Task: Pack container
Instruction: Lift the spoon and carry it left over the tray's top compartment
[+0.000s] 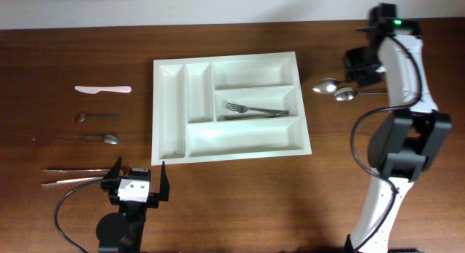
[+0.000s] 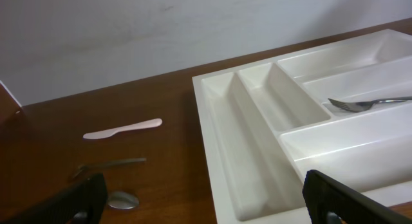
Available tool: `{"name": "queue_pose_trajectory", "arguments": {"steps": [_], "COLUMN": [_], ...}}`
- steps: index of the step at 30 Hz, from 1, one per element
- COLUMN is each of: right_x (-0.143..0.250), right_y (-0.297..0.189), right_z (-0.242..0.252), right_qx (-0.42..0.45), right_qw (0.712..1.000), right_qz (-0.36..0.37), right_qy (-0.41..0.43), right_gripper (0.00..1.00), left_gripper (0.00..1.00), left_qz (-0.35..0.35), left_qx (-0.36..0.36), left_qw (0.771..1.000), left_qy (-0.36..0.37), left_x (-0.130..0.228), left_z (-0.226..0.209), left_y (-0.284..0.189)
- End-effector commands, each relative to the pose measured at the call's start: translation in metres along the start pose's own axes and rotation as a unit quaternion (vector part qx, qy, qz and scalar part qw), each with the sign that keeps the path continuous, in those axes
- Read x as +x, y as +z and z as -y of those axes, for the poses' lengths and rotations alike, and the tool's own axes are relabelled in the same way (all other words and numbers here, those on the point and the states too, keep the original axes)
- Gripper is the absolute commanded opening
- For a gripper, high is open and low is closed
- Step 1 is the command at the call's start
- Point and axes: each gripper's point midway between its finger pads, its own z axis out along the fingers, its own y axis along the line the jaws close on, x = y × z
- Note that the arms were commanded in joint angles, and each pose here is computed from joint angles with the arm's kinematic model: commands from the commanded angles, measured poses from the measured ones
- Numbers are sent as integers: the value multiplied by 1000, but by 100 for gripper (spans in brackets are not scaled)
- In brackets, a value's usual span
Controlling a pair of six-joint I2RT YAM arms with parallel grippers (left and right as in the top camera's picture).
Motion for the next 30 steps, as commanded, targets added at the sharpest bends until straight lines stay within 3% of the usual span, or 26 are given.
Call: {"name": "queue_pose_trajectory", "arguments": {"steps": [1, 7, 14, 23, 30], "right_x": [56, 116, 176, 230, 247], "right_y": [-2, -2, -5, -10, -12], "right_z": [-34, -68, -87, -104, -111], "right_qx": [-39, -80, -109, -142, -160], "right_qw": [999, 994, 991, 986, 984], "right_qz": [-35, -40, -56, -74, -62], "right_qy": [-6, -59, -62, -42, -54], "right_gripper": [4, 4, 4, 6, 12], "left_gripper": [99, 99, 99, 99, 99], "left_qz": [-1, -1, -1, -1, -1], "left_qx": [-4, -4, -4, -4, -4], "left_qw": [1000, 1000, 1000, 1000, 1000], "left_qy": [6, 6, 6, 6, 6], "left_x": [3, 3, 3, 3, 3], "left_z": [-1, -1, -1, -1, -1], "left_y": [0, 0, 0, 0, 0]}}
